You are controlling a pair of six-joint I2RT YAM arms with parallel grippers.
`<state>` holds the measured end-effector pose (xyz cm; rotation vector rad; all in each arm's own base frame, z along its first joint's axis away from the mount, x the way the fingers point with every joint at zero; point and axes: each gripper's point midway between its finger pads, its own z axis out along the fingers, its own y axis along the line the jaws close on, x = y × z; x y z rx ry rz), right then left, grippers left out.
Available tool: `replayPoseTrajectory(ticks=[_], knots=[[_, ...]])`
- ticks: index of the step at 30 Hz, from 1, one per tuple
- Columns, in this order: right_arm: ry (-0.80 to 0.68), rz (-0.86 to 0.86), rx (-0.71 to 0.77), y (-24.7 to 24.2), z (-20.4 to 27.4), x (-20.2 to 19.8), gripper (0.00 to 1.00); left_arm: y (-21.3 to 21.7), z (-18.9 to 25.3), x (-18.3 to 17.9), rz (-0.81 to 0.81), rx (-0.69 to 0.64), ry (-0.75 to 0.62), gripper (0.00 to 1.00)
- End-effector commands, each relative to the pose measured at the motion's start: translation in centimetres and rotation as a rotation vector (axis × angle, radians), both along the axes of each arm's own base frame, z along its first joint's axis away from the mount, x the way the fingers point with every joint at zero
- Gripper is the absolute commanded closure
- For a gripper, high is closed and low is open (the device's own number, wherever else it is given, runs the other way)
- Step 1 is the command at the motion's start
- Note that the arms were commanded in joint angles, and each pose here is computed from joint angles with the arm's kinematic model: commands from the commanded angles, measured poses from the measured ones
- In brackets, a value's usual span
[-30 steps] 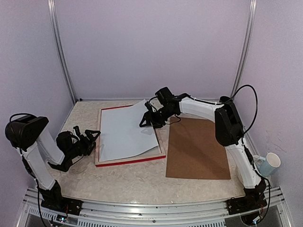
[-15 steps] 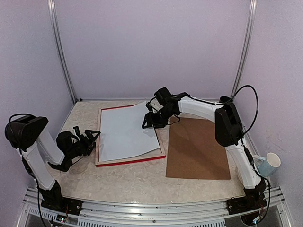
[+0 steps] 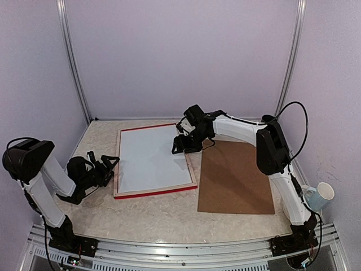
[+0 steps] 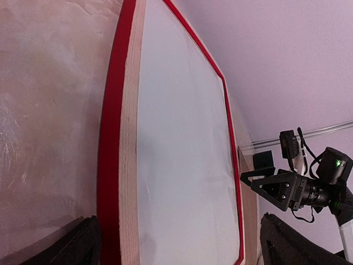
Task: Put the photo into the frame
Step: Place the photo on the mat board.
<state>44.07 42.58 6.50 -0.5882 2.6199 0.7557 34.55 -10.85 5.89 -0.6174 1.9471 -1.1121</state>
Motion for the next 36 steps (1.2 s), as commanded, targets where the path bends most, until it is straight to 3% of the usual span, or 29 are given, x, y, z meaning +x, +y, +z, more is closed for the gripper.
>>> replayPoseTrajectory(ticks=[1,4,13,19,36], knots=[[-0.078,-0.014,-0.041,-0.9,2.6,0.2,0.27,0.7,-3.2,-1.7,0.014,0.051,0.129,0.01],[-0.104,-0.020,-0.061,-1.3,3.0,0.5,0.24,0.9,-3.0,-1.6,0.018,0.064,0.124,0.01],[-0.148,-0.069,-0.114,-4.0,3.5,1.2,0.03,1.6,-1.8,-1.5,0.036,0.140,0.099,0.01],[-0.111,-0.063,-0.060,-4.9,2.7,0.3,0.02,1.7,-0.2,-1.1,0.047,0.211,0.067,0.01],[-0.012,0.120,0.075,-0.4,0.1,-4.7,0.04,0.7,4.5,-0.1,0.058,0.356,-0.021,0.01]])
